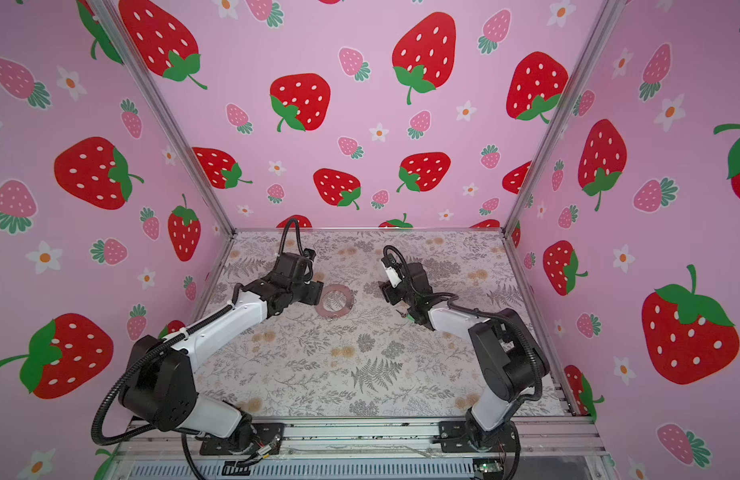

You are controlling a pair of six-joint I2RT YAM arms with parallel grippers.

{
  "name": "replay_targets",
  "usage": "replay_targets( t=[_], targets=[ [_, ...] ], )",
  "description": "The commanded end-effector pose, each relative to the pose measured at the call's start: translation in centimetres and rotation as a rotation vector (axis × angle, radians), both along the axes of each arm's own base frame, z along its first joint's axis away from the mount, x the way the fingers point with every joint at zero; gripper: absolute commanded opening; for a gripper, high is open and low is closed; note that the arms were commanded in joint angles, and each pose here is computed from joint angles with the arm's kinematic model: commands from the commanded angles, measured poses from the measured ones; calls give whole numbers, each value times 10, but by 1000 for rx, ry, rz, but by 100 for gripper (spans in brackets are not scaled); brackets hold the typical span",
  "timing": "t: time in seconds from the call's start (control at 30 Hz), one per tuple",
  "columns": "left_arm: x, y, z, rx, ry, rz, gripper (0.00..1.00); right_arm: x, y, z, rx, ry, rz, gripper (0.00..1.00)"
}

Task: Put the keys on the keyring
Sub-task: 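Reach both grippers toward the silver metal ring on the table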

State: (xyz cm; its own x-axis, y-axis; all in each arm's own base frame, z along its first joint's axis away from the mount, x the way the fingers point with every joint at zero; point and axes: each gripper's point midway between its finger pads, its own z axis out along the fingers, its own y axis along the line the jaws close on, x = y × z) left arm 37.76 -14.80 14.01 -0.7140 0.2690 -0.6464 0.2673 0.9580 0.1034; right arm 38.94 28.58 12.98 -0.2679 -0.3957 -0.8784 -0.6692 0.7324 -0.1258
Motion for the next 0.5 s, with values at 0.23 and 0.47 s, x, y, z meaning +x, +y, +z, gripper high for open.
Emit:
replay_targets(
  t=[0.23, 0.47],
  targets=[
    [-25, -5, -45, 19, 147, 134, 66, -5, 29, -16, 43, 114, 30, 61],
    [-38, -24, -70, 63, 204, 101, 65, -15, 32, -31, 31, 165, 32, 58]
  ],
)
